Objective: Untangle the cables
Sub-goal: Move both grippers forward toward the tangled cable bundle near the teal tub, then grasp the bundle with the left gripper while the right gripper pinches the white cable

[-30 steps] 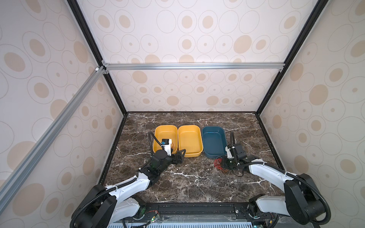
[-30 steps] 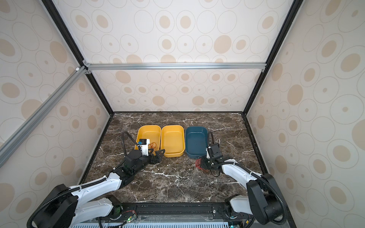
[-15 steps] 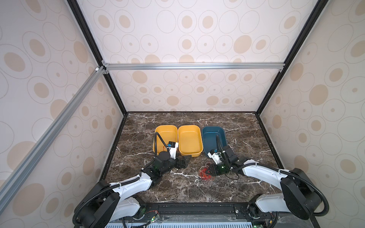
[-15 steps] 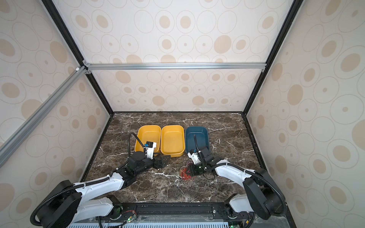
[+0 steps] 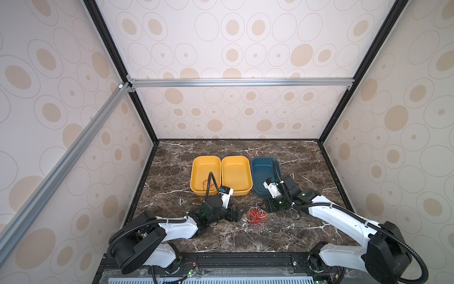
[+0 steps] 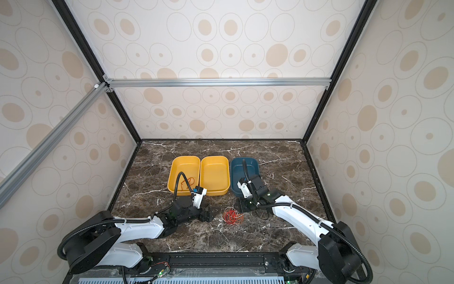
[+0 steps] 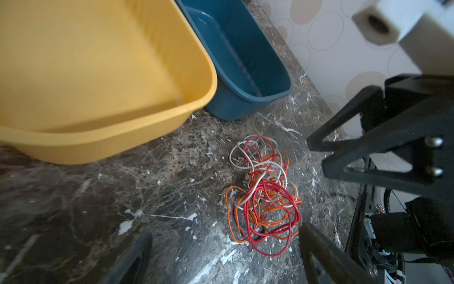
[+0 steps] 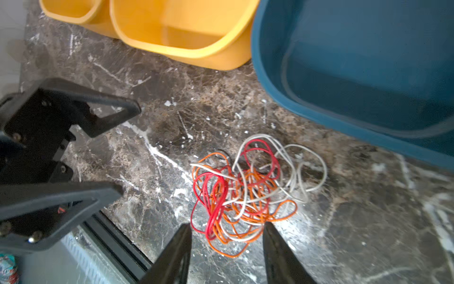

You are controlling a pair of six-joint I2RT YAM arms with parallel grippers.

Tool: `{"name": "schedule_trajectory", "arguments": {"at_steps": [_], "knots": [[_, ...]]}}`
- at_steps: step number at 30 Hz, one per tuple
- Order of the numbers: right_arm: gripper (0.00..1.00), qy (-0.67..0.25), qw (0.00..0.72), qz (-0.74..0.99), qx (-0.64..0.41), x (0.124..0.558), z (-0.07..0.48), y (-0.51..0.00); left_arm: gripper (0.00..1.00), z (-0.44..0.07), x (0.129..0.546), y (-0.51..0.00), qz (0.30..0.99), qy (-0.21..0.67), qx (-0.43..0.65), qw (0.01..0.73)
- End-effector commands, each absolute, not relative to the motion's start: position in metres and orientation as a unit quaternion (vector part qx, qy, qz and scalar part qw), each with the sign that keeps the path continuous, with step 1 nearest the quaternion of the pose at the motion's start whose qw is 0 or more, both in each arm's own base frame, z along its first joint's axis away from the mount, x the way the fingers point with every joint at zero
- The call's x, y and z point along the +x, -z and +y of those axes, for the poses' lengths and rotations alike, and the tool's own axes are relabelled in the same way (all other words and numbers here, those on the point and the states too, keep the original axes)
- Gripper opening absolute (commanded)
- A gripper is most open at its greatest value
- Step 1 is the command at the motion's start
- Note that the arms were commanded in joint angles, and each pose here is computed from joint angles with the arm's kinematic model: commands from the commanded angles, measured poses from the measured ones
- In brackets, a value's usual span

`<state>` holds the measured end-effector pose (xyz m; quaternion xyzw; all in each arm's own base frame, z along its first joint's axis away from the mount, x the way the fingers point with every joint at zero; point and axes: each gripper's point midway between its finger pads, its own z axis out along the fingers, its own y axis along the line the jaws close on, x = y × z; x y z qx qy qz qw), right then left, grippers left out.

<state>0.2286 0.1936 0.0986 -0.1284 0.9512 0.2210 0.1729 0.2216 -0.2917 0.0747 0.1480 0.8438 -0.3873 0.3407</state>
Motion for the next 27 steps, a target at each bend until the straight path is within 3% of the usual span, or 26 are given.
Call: {"name": "schedule_trajectory", "arguments": {"at_steps": [1,13,27], "knots": [[0.48,-0.173,0.168,0.967,-0.082,0.232,0.164,-0.094,0.92,-0.316,0.224,-0.091,0.822,0.427,0.147,0.347],[0.33,-0.176,0.179,0.968,-0.021,0.258,0.149,-0.073,0.84,-0.356,0.225,-0.076,0.82,0.439,0.18,0.32],[0.28,-0.215,0.133,0.967,-0.016,0.259,0.169,-0.033,0.53,-0.365,0.224,-0.055,0.836,0.424,0.181,0.297]]}}
